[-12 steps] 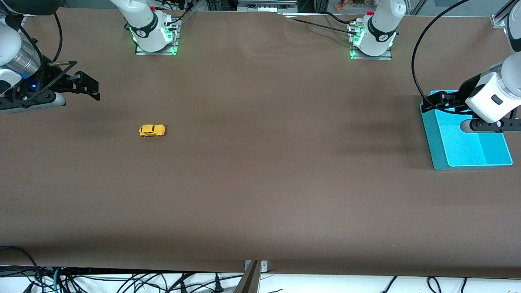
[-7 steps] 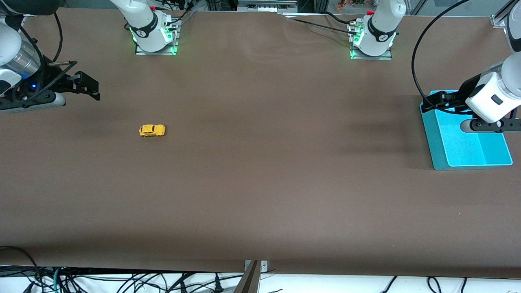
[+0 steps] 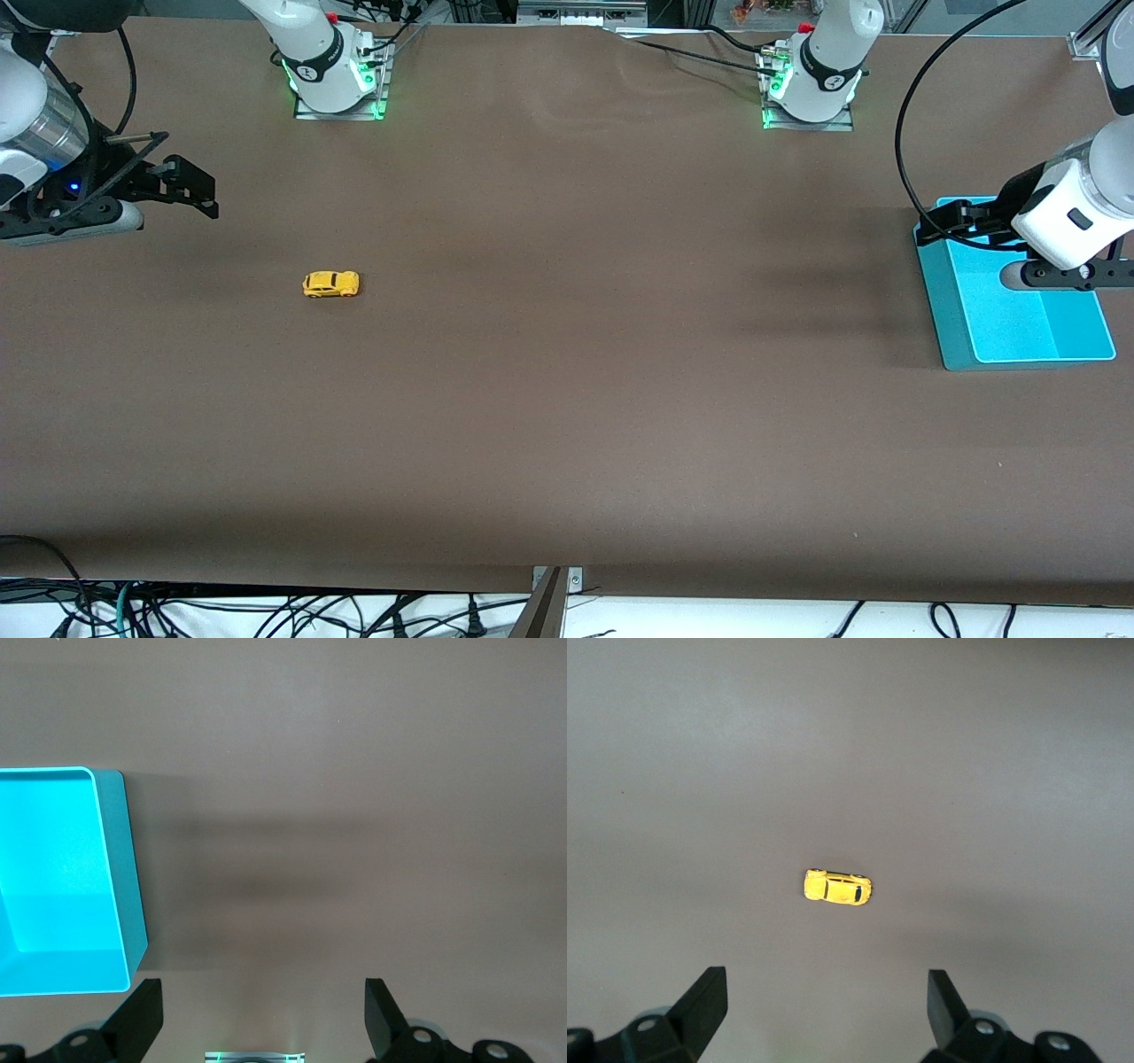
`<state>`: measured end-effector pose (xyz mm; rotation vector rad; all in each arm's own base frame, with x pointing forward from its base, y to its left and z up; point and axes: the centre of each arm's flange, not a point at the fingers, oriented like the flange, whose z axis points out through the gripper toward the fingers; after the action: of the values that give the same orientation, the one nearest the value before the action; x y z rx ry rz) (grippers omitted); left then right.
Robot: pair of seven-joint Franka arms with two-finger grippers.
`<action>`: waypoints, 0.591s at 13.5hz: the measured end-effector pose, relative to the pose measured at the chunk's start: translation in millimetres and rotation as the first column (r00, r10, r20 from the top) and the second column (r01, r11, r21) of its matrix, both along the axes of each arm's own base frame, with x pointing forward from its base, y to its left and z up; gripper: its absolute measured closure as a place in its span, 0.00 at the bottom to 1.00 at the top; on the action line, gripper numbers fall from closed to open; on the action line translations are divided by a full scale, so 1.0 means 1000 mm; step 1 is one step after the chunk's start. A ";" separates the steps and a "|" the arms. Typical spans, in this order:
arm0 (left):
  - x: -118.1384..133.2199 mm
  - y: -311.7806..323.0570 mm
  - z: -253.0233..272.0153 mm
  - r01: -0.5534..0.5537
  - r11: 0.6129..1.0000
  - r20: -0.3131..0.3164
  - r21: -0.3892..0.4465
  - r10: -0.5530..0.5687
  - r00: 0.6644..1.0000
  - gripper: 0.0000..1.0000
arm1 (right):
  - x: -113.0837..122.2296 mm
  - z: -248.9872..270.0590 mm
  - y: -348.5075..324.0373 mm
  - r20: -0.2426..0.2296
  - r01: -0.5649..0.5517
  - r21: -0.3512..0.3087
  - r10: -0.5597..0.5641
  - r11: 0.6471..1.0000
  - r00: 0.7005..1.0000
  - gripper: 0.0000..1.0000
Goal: Wind and store yellow beetle car
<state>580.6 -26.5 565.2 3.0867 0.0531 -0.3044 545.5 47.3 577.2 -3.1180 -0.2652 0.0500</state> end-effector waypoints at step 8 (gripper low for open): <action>0.000 0.000 0.000 0.000 1.000 -0.001 0.000 0.000 1.000 0.00 | -0.002 -0.002 0.006 -0.017 -0.011 -0.001 0.011 1.000 1.000 0.00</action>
<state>580.8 -26.3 564.7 3.0866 0.0537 -0.3056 543.1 53.1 575.7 -3.1160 -0.2818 0.0774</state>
